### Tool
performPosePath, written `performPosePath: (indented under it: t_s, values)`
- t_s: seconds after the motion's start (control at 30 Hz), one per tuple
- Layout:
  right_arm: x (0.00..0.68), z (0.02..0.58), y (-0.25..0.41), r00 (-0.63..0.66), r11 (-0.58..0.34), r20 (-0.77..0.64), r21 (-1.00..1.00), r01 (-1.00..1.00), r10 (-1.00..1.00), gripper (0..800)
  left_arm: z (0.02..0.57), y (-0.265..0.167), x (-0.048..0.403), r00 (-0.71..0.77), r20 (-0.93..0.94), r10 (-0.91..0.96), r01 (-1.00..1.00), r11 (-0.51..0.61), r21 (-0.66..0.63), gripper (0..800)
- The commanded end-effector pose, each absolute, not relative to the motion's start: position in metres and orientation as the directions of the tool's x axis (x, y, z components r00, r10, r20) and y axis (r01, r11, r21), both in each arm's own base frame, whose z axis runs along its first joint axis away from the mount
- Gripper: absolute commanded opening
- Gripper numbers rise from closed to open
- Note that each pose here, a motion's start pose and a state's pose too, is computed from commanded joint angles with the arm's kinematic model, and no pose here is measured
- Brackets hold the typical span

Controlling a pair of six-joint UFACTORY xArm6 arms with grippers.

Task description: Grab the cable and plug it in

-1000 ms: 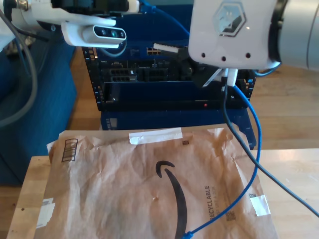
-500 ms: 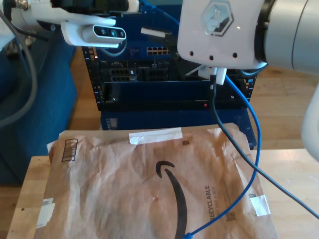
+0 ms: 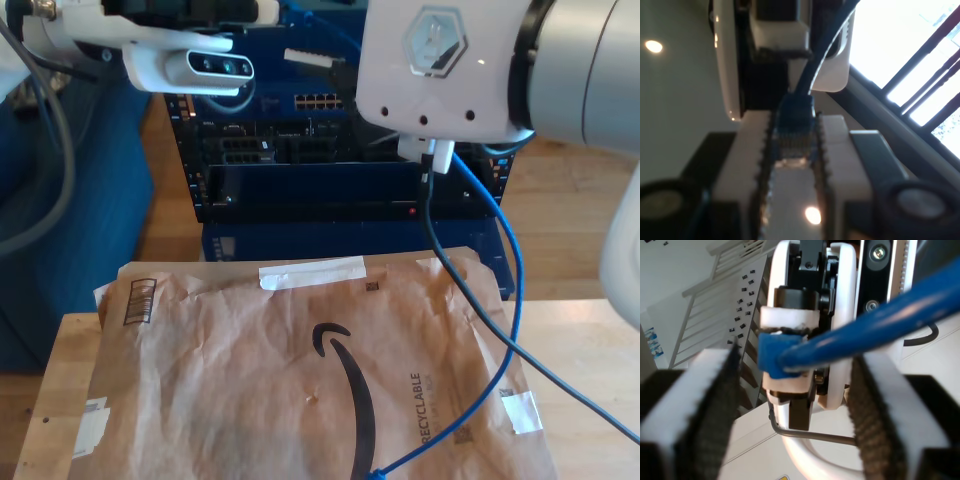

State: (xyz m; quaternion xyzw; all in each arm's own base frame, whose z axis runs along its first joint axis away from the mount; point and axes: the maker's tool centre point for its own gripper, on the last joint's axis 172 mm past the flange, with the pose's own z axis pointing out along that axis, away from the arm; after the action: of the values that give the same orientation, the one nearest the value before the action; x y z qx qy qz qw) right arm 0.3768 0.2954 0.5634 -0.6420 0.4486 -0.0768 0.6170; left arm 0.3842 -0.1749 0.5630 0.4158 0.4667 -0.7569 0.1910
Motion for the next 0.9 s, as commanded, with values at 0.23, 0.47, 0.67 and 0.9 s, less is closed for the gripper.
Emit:
performPosePath:
  t_s: [0.23, 0.47, 0.67, 0.9]
  values:
    - [0.3768, 0.5634, 0.2954, 0.586, 0.164, -0.455, -0.861, -0.481, -0.671, 290, 0.5642, -0.1750, 0.3829, -0.579, -0.809, 0.100, 0.678, -0.492, -0.546, 16]
    - [0.3810, 0.5701, 0.2900, 0.579, 0.188, -0.453, -0.868, -0.459, -0.678, 229, 0.5657, -0.1744, 0.3796, -0.571, -0.815, 0.102, 0.678, -0.501, -0.538, 16]
    - [0.3812, 0.5704, 0.2898, 0.578, 0.191, -0.454, -0.868, -0.459, -0.678, 225, 0.5662, -0.1745, 0.3792, -0.570, -0.815, 0.102, 0.679, -0.501, -0.537, 16]
    - [0.3791, 0.5698, 0.2926, 0.582, 0.186, -0.454, -0.867, -0.462, -0.674, 221, 0.5662, -0.1745, 0.3792, -0.571, -0.815, 0.103, 0.678, -0.501, -0.538, 16]
